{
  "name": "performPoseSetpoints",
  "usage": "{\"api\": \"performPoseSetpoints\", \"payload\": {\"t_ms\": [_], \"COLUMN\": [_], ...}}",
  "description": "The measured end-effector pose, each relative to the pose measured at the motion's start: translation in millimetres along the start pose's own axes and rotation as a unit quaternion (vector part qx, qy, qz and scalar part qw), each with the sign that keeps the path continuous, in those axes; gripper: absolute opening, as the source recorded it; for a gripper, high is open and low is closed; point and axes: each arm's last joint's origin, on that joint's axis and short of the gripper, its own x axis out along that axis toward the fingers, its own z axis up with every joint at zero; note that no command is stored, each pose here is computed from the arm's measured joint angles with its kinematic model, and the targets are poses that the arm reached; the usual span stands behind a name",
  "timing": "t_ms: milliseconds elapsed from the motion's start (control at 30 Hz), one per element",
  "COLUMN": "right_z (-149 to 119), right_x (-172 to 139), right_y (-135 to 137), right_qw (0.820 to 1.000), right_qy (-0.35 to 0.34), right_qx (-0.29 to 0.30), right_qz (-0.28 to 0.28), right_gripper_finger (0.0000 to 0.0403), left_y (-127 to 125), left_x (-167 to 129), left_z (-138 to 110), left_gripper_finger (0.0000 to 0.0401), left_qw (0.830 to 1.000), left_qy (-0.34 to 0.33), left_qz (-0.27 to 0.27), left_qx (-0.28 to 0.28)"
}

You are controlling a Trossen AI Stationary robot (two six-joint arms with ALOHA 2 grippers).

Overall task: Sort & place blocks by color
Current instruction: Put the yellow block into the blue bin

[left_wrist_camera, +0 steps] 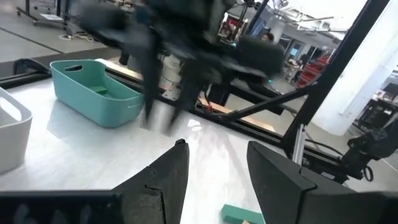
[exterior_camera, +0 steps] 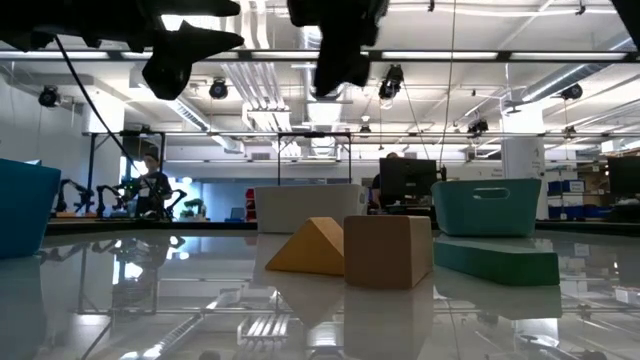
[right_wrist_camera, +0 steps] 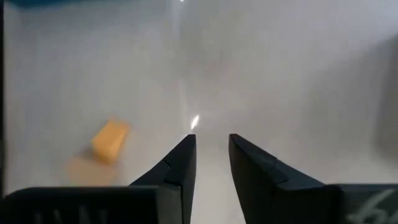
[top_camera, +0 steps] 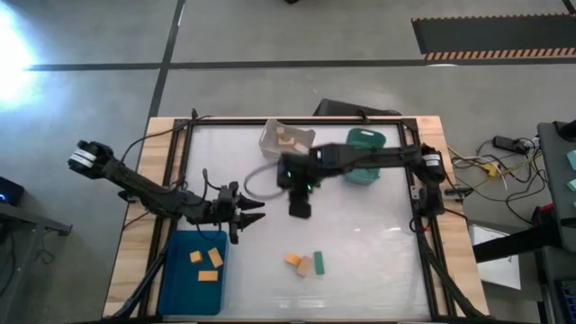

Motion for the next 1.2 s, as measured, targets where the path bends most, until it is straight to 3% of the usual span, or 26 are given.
{"api": "performPoseSetpoints", "payload": {"t_ms": [267, 467, 600, 833, 1033, 1200], "right_z": [-52.9, -97.9, -122.5, -138.1, -146.6, -150.2], "right_x": [23.4, 48.6, 62.6, 62.6, 47.2, 26.5], "right_y": [80.4, 136.0, 158.1, 174.3, 165.2, 156.3], "right_qw": [0.996, 0.99, 0.986, 0.982, 0.969, 0.942], "right_qy": [0.081, 0.111, 0.105, 0.026, -0.063, -0.17], "right_qx": [0.007, -0.082, -0.127, -0.188, -0.24, -0.288], "right_qz": [0.026, 0.025, 0.015, 0.021, 0.007, 0.008], "right_gripper_finger": [0.0067, 0.0059, 0.0058, 0.0058, 0.0058, 0.0058], "left_y": [-0.7, -3.1, -15.5, -42.5, -69.1, -91.2], "left_x": [-0.9, 2.3, 11.7, 37.6, 58.0, 68.8], "left_z": [0.7, -0.8, 0.7, -3.3, -19.8, -33.7], "left_gripper_finger": [0.0148, 0.0148, 0.0148, 0.0148, 0.0148, 0.0148], "left_qw": [1.0, 1.0, 0.999, 0.996, 0.982, 0.966], "left_qy": [0.004, 0.009, 0.018, 0.047, 0.176, 0.244], "left_qz": [-0.014, -0.015, -0.04, -0.071, -0.055, -0.047], "left_qx": [-0.003, -0.002, -0.002, 0.004, 0.028, 0.069]}}
